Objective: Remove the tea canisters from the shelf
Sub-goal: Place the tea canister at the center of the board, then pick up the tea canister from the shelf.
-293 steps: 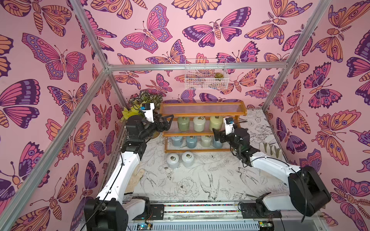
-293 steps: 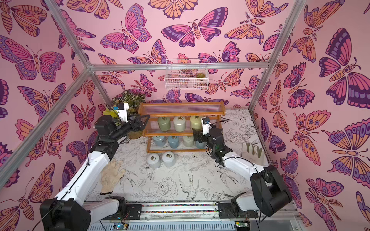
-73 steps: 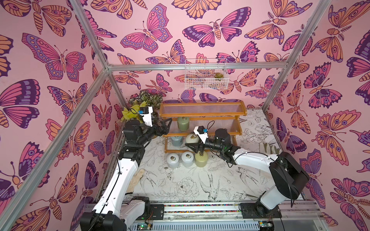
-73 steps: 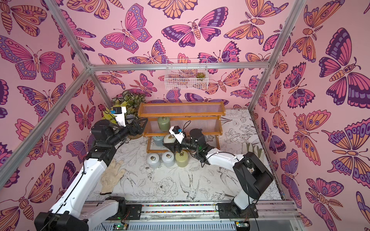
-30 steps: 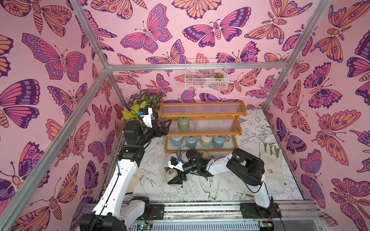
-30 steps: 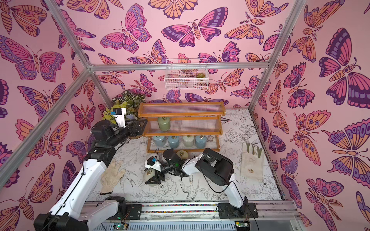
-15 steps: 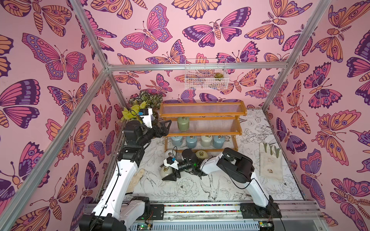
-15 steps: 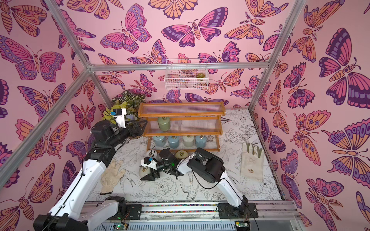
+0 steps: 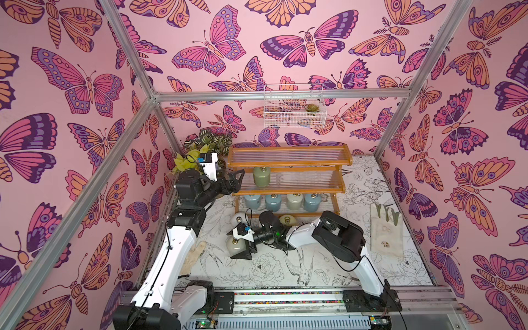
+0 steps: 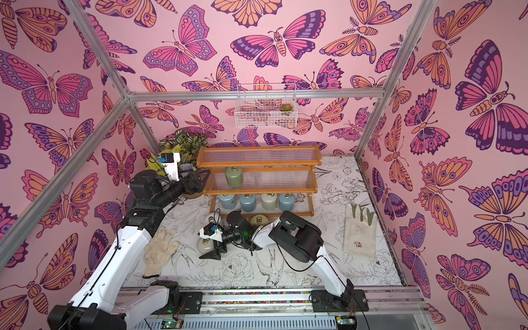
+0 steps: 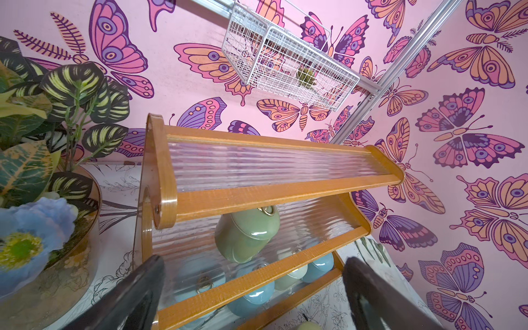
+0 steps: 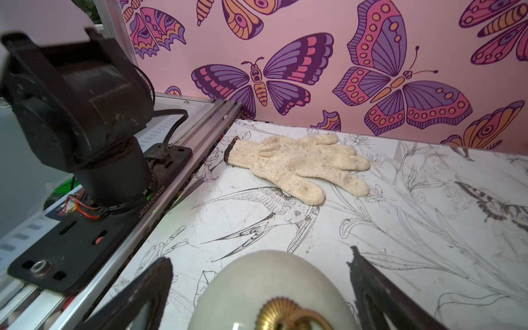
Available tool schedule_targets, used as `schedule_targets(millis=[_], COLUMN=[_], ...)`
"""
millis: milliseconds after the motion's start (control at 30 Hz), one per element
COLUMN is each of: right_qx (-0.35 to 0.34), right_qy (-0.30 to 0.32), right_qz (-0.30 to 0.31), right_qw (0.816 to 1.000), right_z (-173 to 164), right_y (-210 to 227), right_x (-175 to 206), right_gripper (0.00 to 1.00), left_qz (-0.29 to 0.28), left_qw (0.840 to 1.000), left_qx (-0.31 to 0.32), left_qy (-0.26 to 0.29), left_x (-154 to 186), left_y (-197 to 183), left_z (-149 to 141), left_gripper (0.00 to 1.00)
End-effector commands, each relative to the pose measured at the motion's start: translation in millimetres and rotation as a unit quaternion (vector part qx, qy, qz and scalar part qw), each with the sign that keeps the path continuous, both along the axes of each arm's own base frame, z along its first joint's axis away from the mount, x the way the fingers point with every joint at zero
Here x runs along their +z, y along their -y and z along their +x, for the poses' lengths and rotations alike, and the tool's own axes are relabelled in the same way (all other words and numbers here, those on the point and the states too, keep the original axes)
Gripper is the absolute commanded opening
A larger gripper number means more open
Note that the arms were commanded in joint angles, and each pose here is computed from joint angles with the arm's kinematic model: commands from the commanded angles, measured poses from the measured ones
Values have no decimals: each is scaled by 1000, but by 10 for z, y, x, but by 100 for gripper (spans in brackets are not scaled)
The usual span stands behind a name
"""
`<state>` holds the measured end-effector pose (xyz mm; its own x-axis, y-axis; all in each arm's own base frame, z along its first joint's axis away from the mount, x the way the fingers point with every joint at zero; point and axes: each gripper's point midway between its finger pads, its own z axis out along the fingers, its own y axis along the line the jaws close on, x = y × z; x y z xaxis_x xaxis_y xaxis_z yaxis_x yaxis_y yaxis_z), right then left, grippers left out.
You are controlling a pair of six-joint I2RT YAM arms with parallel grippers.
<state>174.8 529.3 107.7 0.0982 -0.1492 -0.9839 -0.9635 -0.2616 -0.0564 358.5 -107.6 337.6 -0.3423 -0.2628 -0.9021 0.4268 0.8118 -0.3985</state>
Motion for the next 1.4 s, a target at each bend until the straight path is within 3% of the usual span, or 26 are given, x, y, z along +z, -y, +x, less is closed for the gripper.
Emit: schedule_targets(millis=[0, 100, 167, 333, 533, 767, 1200, 1367], right_qx=[13, -17, -75, -273, -434, -478, -493, -483], right_qy=[33, 28, 4, -75, 35, 15, -10, -2], right_qz=[36, 69, 90, 106, 64, 40, 39, 52], right_qw=[999, 997, 993, 953, 898, 878, 869, 874], right_z=[-26, 98, 348, 1305, 1773, 2094, 2405, 2471], right_y=[85, 173, 246, 724, 1412, 1707, 1545, 1461], right_x=[520, 900, 1181, 1700, 1833, 1717, 1367, 1380], right_gripper=[99, 99, 99, 99, 99, 99, 100, 99], left_qz=[15, 17, 16, 16, 40, 48, 40, 41], left_qw=[1000, 1000, 999, 999, 999, 999, 998, 998], left_qx=[9, 12, 19, 21, 28, 19, -32, -29], left_qy=[20, 24, 22, 24, 7, 14, 37, 36], left_x=[115, 137, 131, 134, 55, 63, 197, 181], left_y=[-49, -57, -79, -87, -127, -110, 41, 34], left_z=[12, 13, 24, 4, -15, -47, -154, -151], left_gripper=[100, 100, 100, 100, 100, 100, 100, 100])
